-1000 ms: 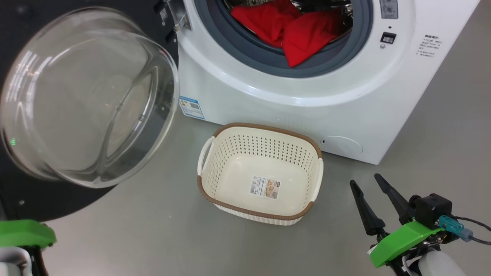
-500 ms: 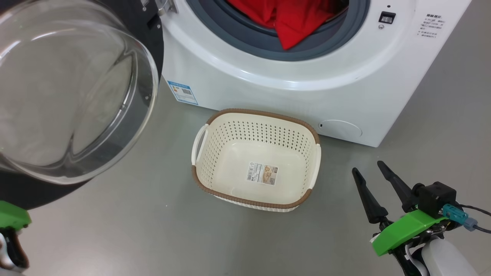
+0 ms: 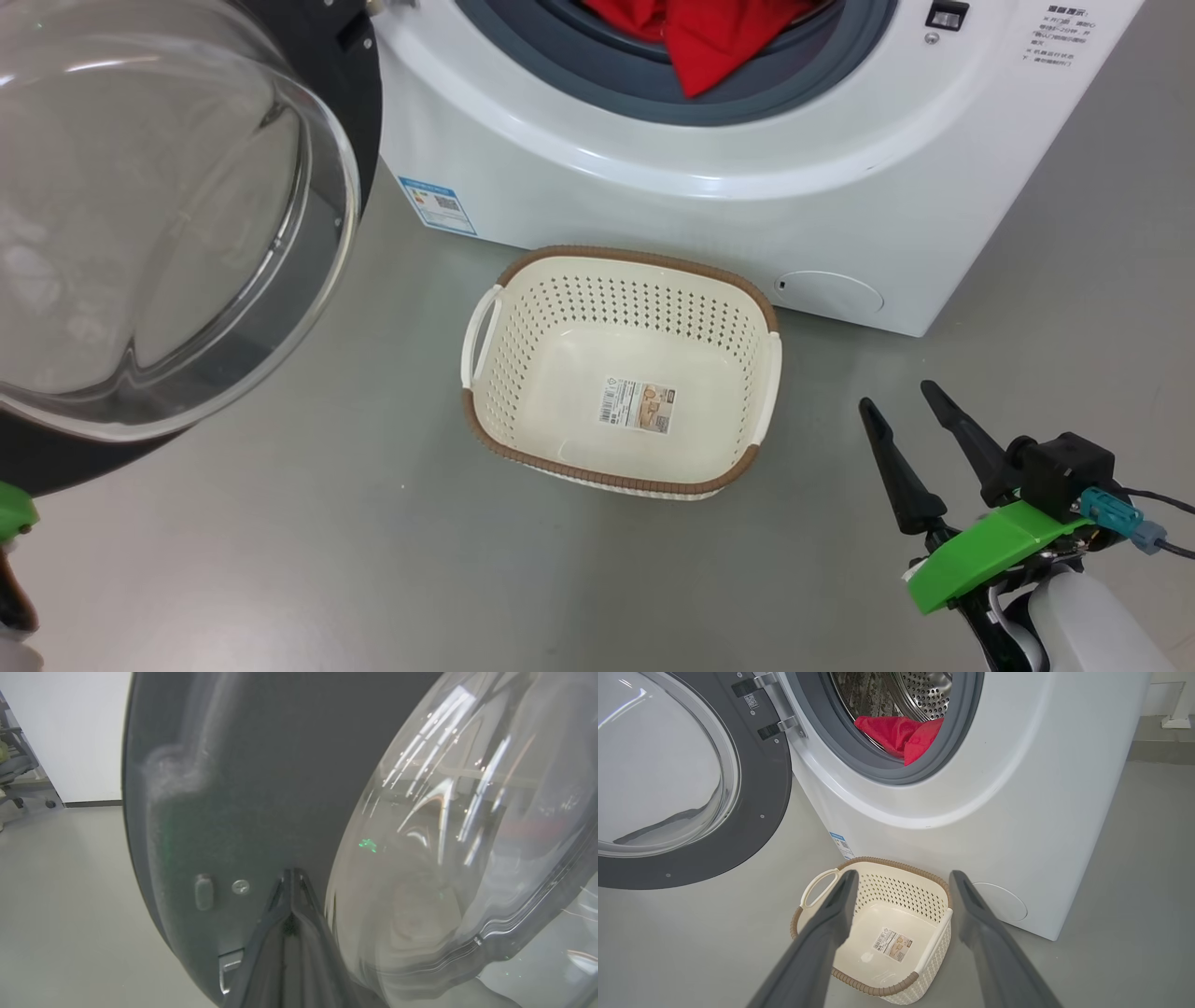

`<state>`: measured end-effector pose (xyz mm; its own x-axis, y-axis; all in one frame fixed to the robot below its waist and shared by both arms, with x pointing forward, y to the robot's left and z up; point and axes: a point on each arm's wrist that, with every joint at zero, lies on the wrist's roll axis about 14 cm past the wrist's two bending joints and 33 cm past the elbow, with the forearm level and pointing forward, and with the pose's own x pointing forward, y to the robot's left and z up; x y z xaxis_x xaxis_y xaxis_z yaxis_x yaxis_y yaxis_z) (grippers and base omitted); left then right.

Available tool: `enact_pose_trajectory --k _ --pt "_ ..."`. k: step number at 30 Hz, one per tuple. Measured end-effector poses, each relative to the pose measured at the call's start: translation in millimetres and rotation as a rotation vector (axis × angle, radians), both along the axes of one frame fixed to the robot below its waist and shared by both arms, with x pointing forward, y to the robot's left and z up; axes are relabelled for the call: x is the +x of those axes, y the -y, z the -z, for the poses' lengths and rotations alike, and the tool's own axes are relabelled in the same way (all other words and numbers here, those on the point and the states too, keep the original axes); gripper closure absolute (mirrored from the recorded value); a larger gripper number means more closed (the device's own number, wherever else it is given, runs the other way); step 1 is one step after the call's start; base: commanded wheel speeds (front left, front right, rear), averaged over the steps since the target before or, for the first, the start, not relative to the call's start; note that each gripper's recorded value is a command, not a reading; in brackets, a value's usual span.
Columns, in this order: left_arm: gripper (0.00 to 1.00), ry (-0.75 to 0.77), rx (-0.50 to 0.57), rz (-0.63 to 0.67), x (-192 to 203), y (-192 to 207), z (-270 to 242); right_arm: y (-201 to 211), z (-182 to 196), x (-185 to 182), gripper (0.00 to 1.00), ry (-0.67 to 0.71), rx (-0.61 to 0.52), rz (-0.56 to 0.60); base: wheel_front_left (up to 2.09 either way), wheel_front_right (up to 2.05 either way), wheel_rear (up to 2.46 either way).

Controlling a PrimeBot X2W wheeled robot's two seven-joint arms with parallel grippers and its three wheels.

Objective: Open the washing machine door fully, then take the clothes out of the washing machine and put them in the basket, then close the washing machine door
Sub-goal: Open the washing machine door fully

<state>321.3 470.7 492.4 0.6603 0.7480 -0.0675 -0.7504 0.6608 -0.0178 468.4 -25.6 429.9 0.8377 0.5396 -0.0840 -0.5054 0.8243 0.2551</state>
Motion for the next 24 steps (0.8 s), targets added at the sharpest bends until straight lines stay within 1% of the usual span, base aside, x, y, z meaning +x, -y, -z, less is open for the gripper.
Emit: enact_pose_trajectory --k 9,15,22,23,24 --pt "1.0 0.058 -0.046 0.012 -2.7 2.4 -2.3 -3.9 -12.5 2.0 0.0 0.03 0.004 -0.007 0.0 0.0 0.0" --pt "1.0 0.101 -0.067 0.039 -6.9 16.3 -2.7 -8.4 -21.3 -1.1 0.0 0.049 0.003 -0.019 0.0 0.0 0.0" --pt "1.0 0.117 -0.068 0.108 -13.6 40.6 1.3 -9.7 -33.3 -4.5 0.0 0.073 0.006 -0.02 0.0 0.0 0.0" --pt "0.91 0.123 -0.066 0.111 -15.1 43.0 0.6 -9.2 -34.9 -5.3 0.0 0.073 0.011 -0.016 0.0 0.0 0.0" --pt "0.8 0.127 -0.063 0.12 -16.0 46.2 -0.1 -8.6 -36.7 -6.2 0.0 0.075 0.015 -0.013 0.0 0.0 0.0"
